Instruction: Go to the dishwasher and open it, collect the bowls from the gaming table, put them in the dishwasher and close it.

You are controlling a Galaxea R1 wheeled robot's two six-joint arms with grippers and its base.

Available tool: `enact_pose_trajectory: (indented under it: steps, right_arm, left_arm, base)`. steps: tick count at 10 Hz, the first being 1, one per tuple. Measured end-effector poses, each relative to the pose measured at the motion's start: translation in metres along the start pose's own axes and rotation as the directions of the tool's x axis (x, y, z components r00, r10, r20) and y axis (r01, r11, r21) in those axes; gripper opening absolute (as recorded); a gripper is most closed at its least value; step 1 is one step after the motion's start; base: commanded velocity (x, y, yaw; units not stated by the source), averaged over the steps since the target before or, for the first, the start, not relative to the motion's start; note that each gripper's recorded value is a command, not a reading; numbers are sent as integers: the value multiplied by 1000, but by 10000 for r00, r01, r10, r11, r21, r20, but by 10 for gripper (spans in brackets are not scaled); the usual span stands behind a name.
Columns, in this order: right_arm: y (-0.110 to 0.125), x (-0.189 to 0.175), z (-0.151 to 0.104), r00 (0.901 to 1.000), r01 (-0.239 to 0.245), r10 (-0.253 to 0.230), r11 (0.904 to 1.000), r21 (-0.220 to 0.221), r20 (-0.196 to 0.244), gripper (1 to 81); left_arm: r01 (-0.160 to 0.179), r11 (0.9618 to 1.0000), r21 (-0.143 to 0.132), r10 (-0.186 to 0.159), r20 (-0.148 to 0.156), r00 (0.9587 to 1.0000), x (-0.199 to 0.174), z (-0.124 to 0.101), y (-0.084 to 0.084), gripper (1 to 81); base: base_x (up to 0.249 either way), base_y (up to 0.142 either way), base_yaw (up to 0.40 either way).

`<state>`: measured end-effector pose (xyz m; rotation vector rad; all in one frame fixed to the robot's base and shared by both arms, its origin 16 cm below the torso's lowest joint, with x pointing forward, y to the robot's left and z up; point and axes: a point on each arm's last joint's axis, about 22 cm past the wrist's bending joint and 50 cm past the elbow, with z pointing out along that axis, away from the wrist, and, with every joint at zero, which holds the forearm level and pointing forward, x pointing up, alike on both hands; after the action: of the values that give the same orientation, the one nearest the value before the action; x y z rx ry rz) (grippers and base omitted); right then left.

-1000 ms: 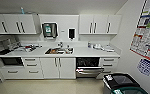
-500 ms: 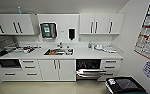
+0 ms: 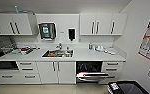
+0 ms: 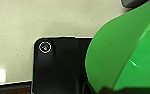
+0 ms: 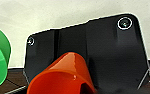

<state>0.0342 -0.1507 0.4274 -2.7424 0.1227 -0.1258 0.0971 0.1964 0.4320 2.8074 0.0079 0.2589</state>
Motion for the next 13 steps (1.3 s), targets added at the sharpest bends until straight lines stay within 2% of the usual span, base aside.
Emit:
enact_pose_trajectory:
  steps: [13]
  right_arm:
    - [-2, -1, 0, 10000, -5, 5, 10000, 26, 8, 10]
  left_arm:
    - [14, 10000, -1, -14, 31, 10000, -3, 0, 0, 10]
  base:
    - [149, 0, 0]
